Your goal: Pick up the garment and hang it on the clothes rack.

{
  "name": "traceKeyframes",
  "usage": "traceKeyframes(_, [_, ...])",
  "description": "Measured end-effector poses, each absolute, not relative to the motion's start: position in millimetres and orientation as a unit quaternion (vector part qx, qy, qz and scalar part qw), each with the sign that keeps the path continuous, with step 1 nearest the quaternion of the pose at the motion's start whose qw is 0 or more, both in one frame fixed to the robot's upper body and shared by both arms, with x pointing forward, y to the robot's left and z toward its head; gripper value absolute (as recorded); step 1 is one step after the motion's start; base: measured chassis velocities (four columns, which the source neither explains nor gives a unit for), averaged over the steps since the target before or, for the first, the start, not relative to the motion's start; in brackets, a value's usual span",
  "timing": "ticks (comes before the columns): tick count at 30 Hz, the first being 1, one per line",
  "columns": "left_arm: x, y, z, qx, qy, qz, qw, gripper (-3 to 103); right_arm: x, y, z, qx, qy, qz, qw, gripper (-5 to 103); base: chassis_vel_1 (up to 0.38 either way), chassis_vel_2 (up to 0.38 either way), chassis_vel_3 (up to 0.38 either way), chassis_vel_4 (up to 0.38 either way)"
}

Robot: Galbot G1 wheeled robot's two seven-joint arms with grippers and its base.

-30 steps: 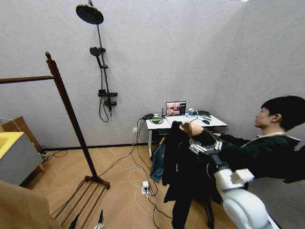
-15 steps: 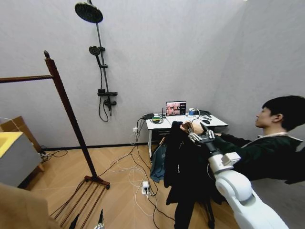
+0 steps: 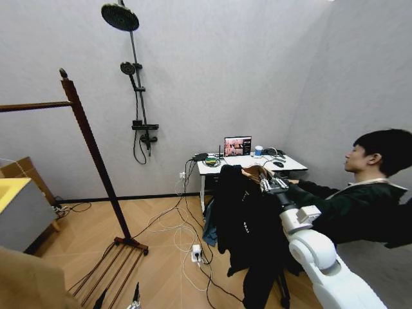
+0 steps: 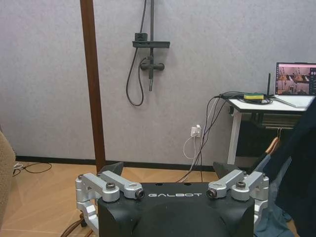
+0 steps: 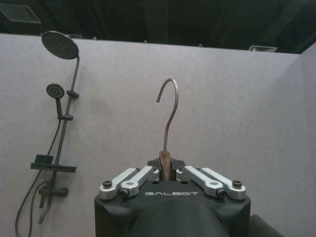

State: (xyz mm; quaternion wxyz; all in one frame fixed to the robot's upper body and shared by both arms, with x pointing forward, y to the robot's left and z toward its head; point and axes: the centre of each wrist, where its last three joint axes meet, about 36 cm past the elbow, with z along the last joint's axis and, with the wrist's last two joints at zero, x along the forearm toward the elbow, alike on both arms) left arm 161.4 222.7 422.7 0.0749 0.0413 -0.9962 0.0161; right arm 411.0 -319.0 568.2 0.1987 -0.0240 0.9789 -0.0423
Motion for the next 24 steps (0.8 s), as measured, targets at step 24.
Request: traceKeyframes(24, [161.4, 222.7, 422.7, 0.041, -0.996, 0.016, 0.075, 100, 412.8, -322.7, 573.5, -0.016, 0.966, -0.054, 0.251, 9, 0.0, 0.0, 0.0, 0.0])
